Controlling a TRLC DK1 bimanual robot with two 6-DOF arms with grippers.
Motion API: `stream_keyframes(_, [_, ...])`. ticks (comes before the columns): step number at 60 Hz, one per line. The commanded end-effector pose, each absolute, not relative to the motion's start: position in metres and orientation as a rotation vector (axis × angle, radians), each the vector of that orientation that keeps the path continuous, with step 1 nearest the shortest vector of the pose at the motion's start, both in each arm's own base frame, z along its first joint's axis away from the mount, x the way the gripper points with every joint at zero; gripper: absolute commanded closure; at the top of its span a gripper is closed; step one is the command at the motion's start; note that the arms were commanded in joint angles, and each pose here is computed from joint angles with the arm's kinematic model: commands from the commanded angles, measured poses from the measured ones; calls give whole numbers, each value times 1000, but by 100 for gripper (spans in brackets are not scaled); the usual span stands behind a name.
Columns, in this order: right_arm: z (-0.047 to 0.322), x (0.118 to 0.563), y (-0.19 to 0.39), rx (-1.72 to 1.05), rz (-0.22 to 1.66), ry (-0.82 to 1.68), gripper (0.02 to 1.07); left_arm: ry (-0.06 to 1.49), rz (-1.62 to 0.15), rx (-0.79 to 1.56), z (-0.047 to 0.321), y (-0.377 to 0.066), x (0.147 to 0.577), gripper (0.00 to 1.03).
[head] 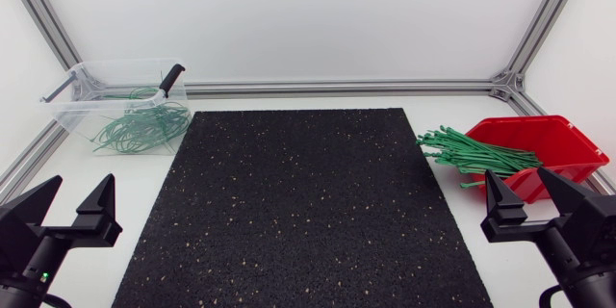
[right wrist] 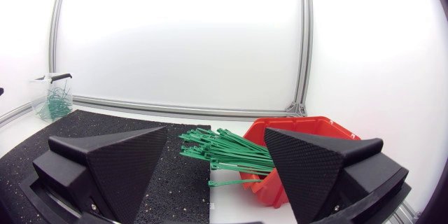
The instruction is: Take a green cable tie from the red box, thread the tail through the head to close it, then place it in the transparent bin on the left.
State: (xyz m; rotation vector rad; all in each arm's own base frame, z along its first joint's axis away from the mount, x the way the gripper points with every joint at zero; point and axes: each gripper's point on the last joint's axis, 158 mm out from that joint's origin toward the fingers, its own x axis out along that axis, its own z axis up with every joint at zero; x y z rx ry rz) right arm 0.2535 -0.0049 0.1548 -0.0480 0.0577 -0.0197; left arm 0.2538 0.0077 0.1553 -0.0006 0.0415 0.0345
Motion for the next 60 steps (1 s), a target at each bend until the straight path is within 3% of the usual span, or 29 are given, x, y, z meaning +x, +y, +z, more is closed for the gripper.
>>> stream_keyframes(1, [148,254,-5,-32,-18,60,5,94,45,-16,132,10,254,4])
stream_keyframes(23, [154,254,-5,-32,-20,42,5,94,45,-16,132,10,254,4])
stream_keyframes(60, [232,254,-10,-34,-44,1,6,94,45,-16,132,10,254,4])
